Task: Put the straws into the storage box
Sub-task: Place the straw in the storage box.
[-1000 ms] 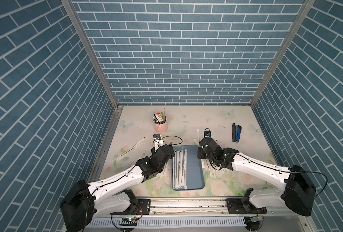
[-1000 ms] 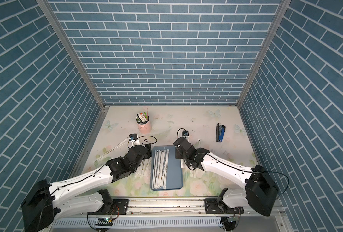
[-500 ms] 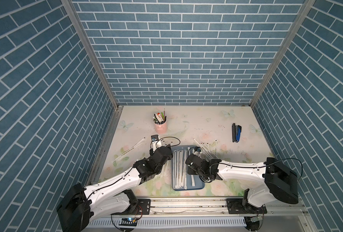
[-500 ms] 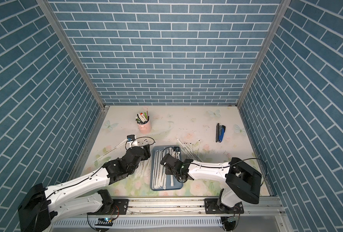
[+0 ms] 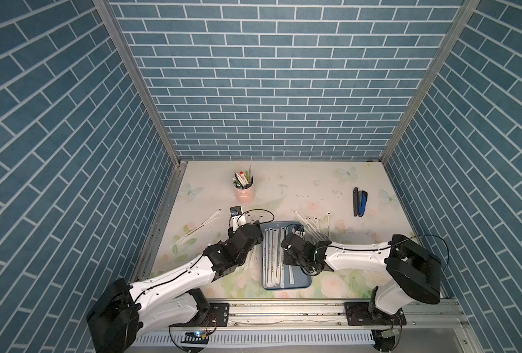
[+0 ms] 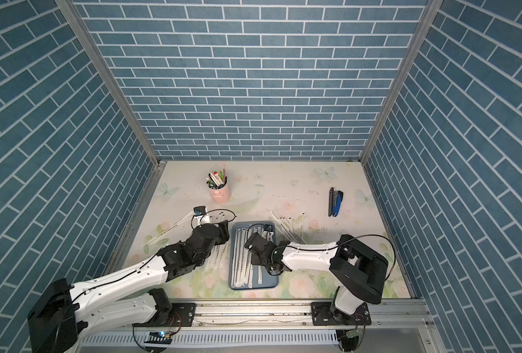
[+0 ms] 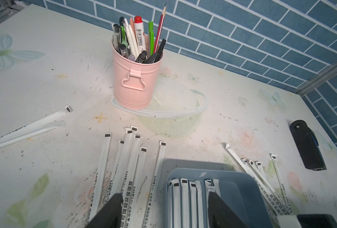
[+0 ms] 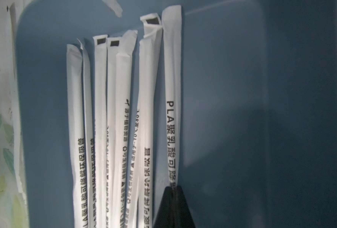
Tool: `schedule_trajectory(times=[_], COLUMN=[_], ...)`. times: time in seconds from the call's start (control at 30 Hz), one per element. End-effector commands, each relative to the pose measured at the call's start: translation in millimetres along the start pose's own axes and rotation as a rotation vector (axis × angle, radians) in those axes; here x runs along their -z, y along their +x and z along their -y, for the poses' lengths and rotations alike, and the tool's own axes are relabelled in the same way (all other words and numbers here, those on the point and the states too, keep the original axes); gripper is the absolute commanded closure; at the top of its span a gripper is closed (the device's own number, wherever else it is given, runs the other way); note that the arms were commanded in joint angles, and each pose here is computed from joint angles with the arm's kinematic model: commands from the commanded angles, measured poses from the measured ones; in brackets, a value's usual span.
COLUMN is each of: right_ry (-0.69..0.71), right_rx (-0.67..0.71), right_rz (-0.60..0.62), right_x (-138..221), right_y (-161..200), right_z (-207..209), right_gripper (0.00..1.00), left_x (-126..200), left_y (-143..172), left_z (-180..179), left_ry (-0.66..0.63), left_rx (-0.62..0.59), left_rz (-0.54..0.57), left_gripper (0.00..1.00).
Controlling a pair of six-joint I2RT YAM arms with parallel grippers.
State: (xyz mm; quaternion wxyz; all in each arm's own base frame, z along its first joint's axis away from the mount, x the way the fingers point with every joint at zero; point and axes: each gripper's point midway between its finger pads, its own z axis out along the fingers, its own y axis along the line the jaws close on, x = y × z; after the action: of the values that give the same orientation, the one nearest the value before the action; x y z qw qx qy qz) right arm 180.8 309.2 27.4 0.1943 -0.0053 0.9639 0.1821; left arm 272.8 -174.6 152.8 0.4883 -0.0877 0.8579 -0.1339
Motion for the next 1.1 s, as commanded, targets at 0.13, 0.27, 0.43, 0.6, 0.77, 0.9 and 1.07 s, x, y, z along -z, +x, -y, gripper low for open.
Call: schedule_trajectory(times=[0.13,0.27,0.43,0.6,0.77,0.9,1.07], right_ry=[-0.021,-0.023,-0.028,-0.034,-0.048,-0.06,-0.059], right_rx=[-0.011,-0.01,-0.006,-0.008,-0.012,-0.018,-0.022], right_rz=[-0.006,-0.008,-0.01,-0.008,0.005,0.016,0.006], right_x=[-5.0,-6.7,-6.5,-5.5,-0.5,2.9,-2.1], right_y=[-2.5,-3.4,-3.3,-4.0,-7.6,-10.5,-7.0], right_z=[-6.8,-9.3,-10.4,-11.4,-14.5,-16.9,-15.7], right_gripper=[0.95,0.95,0.94,0.93,0.92,0.92,0.91], left_x=[-3.6,-4.4,-4.5,-5.0,-4.7,-4.9,-6.5], left_y=[3.1,3.0,2.3,2.5,2.2,2.6,2.7], left_z=[-0.7,-0.4,0.1,0.8,0.2,0.2,1.4], left_ry=[-0.002,-0.004,-0.003,-0.002,-0.003,-0.002,-0.002], left_rx=[-0.007,-0.01,-0.011,-0.012,-0.011,-0.011,-0.011], left_rz=[-0.005,-0.006,-0.004,-0.005,-0.005,-0.006,-0.005], left_gripper=[0.29,0.29,0.29,0.29,0.29,0.29,0.29])
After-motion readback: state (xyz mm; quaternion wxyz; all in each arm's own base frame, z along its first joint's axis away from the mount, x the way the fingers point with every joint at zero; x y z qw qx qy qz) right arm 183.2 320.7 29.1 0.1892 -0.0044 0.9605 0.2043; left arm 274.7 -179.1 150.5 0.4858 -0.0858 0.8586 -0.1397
